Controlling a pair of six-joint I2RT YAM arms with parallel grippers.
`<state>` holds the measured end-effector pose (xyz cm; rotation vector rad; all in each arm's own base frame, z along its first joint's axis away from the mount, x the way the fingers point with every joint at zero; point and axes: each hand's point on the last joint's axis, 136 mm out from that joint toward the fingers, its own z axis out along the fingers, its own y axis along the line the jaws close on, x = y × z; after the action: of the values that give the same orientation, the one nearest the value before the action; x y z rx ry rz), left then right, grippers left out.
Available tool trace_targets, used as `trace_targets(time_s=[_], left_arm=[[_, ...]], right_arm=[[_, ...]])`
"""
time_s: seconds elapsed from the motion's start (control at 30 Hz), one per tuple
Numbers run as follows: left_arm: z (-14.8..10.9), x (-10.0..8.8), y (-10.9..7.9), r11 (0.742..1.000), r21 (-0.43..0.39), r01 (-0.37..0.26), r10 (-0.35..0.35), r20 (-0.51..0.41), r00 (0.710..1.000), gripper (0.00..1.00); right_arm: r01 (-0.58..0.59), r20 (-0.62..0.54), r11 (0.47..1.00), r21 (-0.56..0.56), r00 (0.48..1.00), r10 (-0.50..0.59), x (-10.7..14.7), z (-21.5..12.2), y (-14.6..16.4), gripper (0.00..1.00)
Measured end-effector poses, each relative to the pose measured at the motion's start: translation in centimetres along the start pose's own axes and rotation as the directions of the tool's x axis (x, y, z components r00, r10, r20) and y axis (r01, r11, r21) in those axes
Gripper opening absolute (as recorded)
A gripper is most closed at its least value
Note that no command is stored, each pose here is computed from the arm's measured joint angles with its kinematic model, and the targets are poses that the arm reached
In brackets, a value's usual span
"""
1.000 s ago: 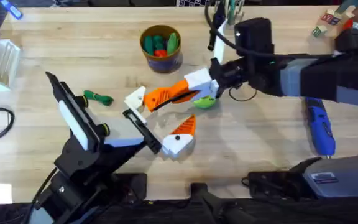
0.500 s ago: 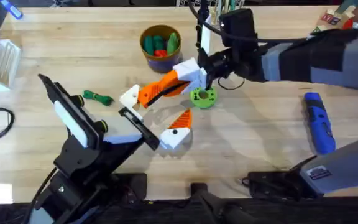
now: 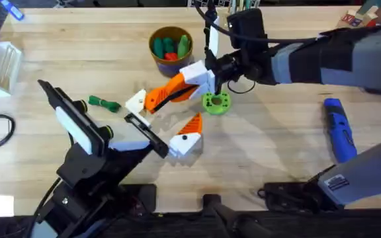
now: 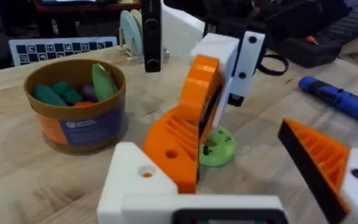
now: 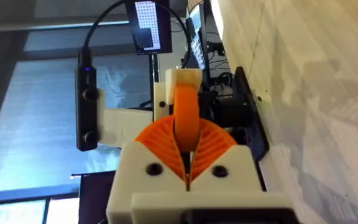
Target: Pick up the gripper from the table and insert it into the empty holder that is missing its gripper. Then pick up a screw, insert it into the mounting hole, and use the screwdriver to tighten it. Finally, clean up the table by picking up the vegetable and placing it into the bucket.
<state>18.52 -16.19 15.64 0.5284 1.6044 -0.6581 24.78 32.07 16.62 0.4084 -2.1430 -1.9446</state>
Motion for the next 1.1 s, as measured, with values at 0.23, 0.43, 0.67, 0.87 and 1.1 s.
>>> trace_targets(time_s=[0.23, 0.43, 0.67, 0.87, 1.1], left_arm=[[0.0, 0.0, -0.2, 1.000, 0.012, 0.006, -0.006, 0.000, 1.000, 0.987], [-0.1, -0.1, -2.2, 0.992, 0.128, 0.003, -0.003, -0.002, 1.000, 0.986], [-0.3, -0.2, -3.2, 0.983, 0.182, -0.011, 0.011, 0.005, 1.000, 0.986], [-0.2, -0.1, -2.8, 0.987, 0.163, -0.007, 0.007, -0.001, 1.000, 0.987], [-0.1, 0.0, -1.5, 0.995, 0.093, 0.018, -0.018, -0.003, 1.000, 0.988]], right_arm=[[-0.002, 0.015, 1.000, 0.011, 1.000, 0.002, -0.3, 0.0, -0.2, 0.008], [-0.016, 0.011, 1.000, 0.003, 1.000, 0.016, -0.2, -0.3, -0.2, 0.008], [-0.031, -0.005, 0.999, -0.026, 1.000, 0.030, 0.0, -1.1, 0.1, 0.008], [-0.023, -0.030, 1.000, -0.003, 0.999, 0.023, 0.6, 0.8, 0.0, 0.008], [0.011, -0.001, 0.999, 0.040, 1.000, -0.011, 0.1, 2.0, -0.3, 0.008]])
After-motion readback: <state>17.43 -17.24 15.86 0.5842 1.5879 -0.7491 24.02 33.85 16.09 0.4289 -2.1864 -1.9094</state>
